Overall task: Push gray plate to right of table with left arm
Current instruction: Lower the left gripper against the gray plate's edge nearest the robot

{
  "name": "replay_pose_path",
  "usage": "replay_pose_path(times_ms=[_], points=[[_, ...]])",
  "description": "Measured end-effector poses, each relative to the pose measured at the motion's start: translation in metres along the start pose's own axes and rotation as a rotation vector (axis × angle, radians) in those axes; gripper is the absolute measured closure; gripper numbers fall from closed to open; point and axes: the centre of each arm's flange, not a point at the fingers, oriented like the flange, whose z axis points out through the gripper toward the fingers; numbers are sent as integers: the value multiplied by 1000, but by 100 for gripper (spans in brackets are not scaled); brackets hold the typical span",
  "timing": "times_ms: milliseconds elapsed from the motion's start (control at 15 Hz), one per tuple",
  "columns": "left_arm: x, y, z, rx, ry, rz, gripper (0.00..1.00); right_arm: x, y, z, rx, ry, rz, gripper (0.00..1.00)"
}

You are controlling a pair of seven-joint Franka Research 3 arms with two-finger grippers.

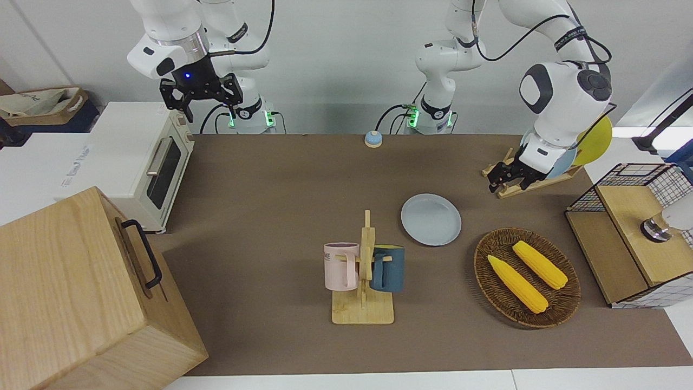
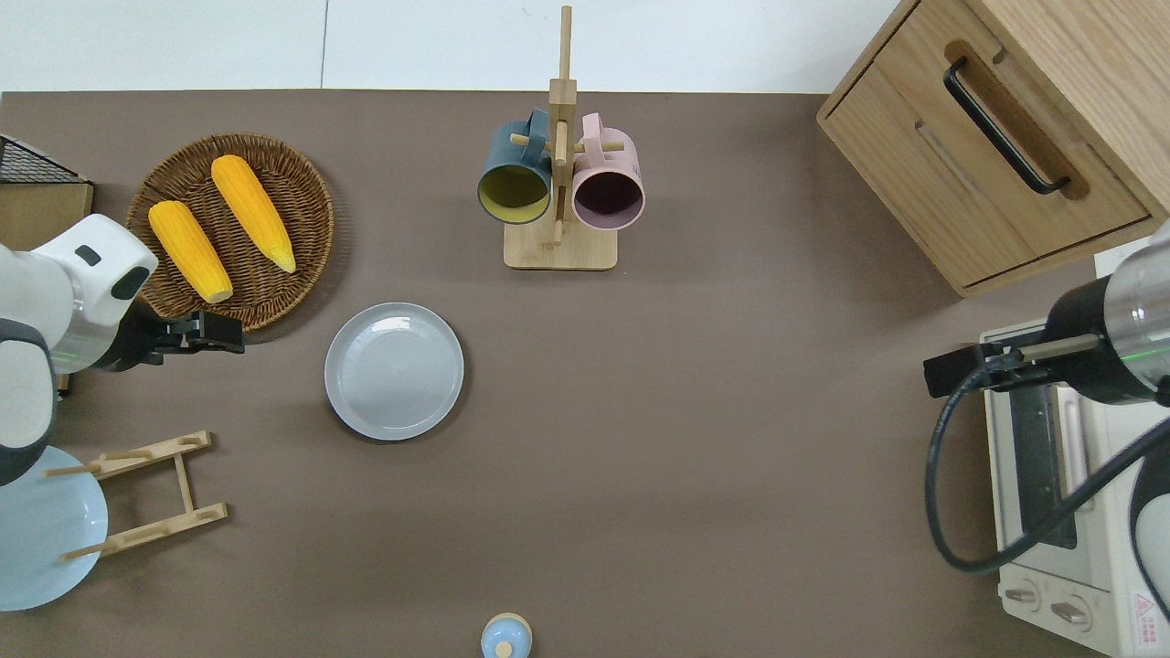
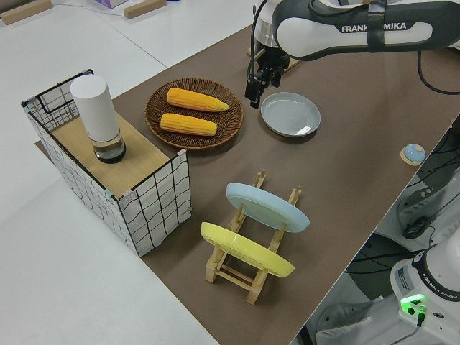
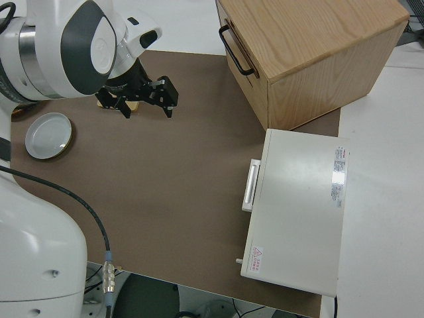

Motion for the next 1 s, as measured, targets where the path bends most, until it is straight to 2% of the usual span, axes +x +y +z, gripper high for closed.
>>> replay_pose_path(times_ms=[333, 800, 1000], points=[[-9, 22, 35, 0, -10, -28, 0, 0, 0, 0, 0, 0, 0, 1], [-24, 51, 78, 2, 10, -58, 0, 0, 0, 0, 0, 0, 0, 1], [-27, 51, 91, 1, 25, -64, 0, 0, 0, 0, 0, 0, 0, 1]])
